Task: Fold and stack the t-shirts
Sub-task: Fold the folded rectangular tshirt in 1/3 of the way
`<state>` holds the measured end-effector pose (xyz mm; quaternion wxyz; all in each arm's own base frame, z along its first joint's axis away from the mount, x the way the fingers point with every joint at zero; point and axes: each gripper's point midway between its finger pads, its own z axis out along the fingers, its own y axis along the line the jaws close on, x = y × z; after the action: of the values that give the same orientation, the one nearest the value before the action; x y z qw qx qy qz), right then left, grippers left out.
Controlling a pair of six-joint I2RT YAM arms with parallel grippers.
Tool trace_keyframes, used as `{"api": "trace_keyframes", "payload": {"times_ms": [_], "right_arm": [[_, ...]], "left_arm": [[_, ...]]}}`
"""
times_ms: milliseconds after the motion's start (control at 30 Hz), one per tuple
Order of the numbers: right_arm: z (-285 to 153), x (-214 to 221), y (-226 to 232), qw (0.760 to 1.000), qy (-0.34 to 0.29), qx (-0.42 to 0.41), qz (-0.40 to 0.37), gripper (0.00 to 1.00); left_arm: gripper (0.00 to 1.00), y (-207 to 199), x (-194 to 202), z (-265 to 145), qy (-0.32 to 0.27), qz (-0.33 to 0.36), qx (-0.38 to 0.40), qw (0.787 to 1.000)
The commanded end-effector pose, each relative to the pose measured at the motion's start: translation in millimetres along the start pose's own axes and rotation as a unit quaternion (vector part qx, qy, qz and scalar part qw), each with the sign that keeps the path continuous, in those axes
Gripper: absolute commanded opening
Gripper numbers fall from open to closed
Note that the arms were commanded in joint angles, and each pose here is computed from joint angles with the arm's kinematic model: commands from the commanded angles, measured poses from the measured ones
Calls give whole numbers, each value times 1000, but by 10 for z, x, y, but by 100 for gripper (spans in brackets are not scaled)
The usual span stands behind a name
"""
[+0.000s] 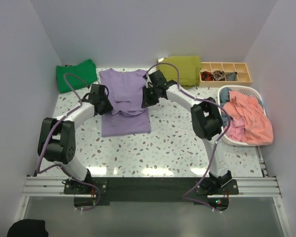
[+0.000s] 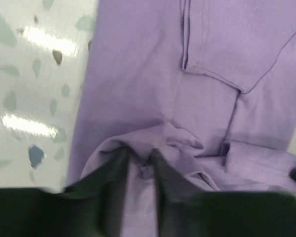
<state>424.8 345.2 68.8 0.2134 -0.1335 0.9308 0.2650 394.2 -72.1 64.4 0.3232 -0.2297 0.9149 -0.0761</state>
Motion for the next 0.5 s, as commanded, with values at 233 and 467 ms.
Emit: {"api": "trace_keyframes", "payload": {"times_ms": [233,467], "right_arm": [[-639,-726,-206,981,-168,81,-60,35],[-527,-235,325,995,-79,-38,-53,41]], "left_arm": [[93,-219,-965,-310,-161,27,35,986],[86,-649,-596,-510,-84,63,178,978]]}}
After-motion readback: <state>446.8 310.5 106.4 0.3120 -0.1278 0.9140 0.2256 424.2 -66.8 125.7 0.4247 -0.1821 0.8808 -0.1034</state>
